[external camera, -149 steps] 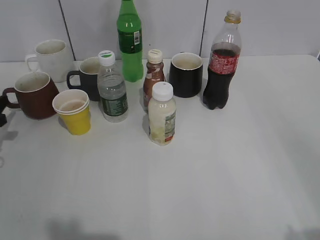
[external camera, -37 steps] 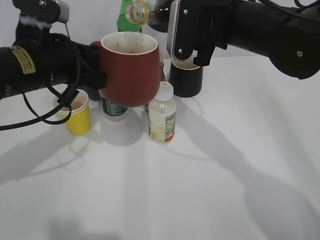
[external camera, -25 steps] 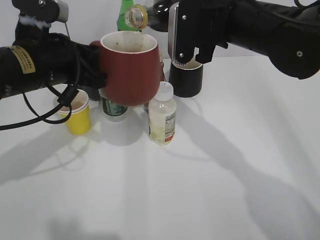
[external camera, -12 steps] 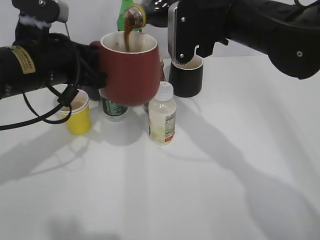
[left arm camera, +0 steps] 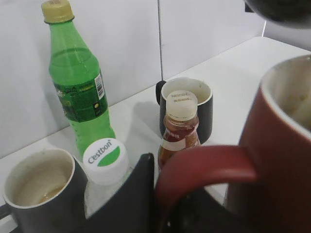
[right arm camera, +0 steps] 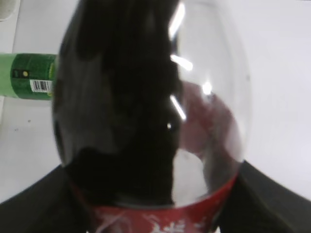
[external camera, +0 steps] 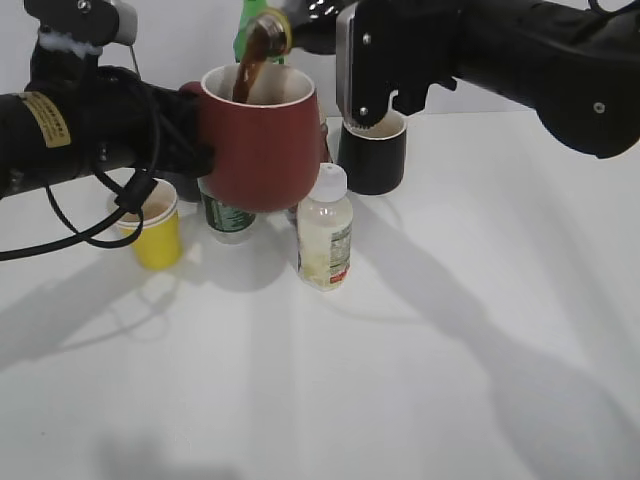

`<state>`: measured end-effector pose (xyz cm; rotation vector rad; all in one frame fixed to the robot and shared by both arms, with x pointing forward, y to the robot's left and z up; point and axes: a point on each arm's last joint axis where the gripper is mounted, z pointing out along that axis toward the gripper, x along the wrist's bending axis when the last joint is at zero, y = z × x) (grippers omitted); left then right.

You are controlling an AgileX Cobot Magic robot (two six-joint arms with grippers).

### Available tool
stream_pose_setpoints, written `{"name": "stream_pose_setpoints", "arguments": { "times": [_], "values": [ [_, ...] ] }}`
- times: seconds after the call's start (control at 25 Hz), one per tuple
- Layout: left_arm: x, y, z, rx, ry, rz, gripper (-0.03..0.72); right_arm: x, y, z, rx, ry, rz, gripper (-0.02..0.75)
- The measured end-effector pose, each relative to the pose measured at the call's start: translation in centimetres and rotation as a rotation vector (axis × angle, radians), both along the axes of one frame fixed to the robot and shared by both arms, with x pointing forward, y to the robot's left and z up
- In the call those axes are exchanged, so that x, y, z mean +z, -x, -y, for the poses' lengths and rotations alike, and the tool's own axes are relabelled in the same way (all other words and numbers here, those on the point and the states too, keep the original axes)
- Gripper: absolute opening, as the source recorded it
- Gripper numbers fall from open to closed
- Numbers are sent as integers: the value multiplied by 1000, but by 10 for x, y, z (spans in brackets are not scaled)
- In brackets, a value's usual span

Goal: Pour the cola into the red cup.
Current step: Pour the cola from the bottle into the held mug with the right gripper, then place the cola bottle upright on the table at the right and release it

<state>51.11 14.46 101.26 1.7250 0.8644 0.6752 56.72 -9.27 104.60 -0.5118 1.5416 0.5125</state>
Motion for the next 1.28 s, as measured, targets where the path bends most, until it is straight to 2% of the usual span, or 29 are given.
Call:
{"name": "stream_pose_setpoints", "arguments": {
  "times": [0.16,0.32,0.44,0.52,0.64,0.72,0.84,0.92,1.04,1.16,1.28],
  "values": [
    [1,0,0,-2,4,5,52,-5,0,1,-16,-94,-128,479],
    [8,1,1,-13,29,48,52,-15,2,3,-40,-127,-241,479],
    [14,1,-2,-13,44,82,52,-15,2,4,-53,-235,-321,479],
    [20,-1,-8,3,64,112,52,-15,3,4,-73,-373,-426,479],
    [23,-12,-29,76,71,131,52,-13,-3,15,-148,-676,-625,479],
    [21,-21,-54,161,66,133,52,-10,-10,31,-199,-886,-734,479],
    [13,-29,-102,310,68,145,52,-14,-23,63,-280,-1052,-804,479],
    [4,-34,-134,394,68,163,52,-22,-27,85,-341,-1119,-834,479],
    [-20,-46,-175,500,73,161,52,-35,-29,100,-381,-1152,-863,479],
    [-55,-57,-198,538,63,148,52,-44,-29,101,-391,-1157,-886,479],
    [-86,-70,-205,529,40,140,52,-44,-29,100,-380,-1159,-884,479]
  ]
}}
